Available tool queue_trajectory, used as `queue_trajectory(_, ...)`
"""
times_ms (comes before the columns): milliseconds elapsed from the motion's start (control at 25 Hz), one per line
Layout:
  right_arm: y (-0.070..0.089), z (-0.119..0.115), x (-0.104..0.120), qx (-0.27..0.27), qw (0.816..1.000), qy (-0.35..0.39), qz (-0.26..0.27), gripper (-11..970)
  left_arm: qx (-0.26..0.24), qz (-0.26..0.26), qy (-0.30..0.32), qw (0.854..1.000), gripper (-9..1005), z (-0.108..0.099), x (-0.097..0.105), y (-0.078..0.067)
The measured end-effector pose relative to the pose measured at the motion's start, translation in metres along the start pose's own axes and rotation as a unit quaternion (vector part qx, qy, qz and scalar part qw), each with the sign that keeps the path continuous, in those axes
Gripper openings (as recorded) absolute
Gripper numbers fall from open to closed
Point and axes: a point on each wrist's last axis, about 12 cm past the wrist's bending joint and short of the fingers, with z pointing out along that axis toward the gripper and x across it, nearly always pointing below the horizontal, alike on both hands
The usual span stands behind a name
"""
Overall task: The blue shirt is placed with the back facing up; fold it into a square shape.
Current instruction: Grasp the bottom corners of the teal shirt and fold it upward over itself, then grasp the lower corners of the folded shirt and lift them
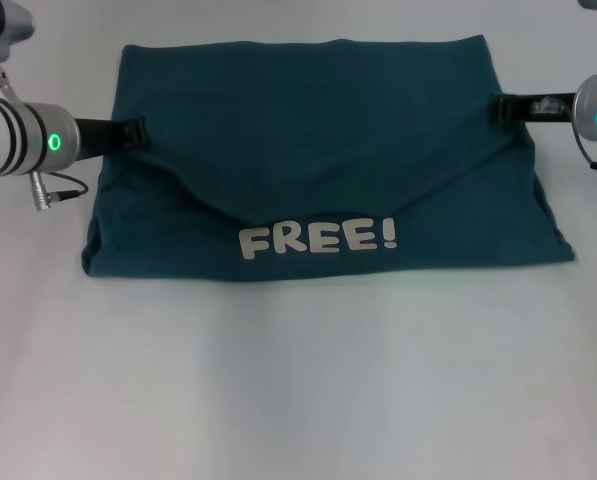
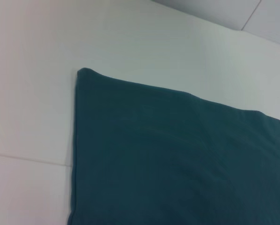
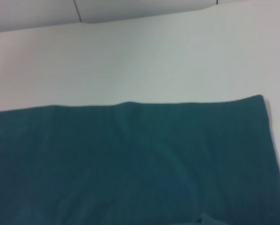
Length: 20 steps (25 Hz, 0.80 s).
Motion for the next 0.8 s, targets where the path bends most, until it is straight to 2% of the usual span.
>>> queue_trajectory(120,0.001,0.0,0.001,-0.003,1.0,0.009,-0.008,202,0.0,-0.003,0.004,1.0,23,0.001,0.002,0.0)
queue_trajectory(320,0.0,0.0,0.003,0.0,1.0,0.015,-0.004,210,0.001,-0.021,0.005,1.0,85,0.001,0.006,0.003)
queue_trajectory(440,-0.003,-0.001,0.003,0.002,1.0,0.016,0.005,214,0.0,-0.037,0.007,0.999,193,0.0,0.008,0.005)
queue_trajectory(680,-0.023,-0.016,0.01,-0.016,0.997,0.021,0.067,448,0.019,-0.075,0.002,0.997,382,-0.014,0.014,0.016)
queue_trajectory(760,-0.031,-0.027,0.018,-0.039,0.994,0.019,0.096,674,0.042,-0.101,-0.004,0.994,435,-0.026,0.019,0.024)
queue_trajectory(800,-0.034,-0.034,0.024,-0.057,0.992,0.016,0.112,689,0.042,-0.101,-0.004,0.994,462,-0.026,0.019,0.024)
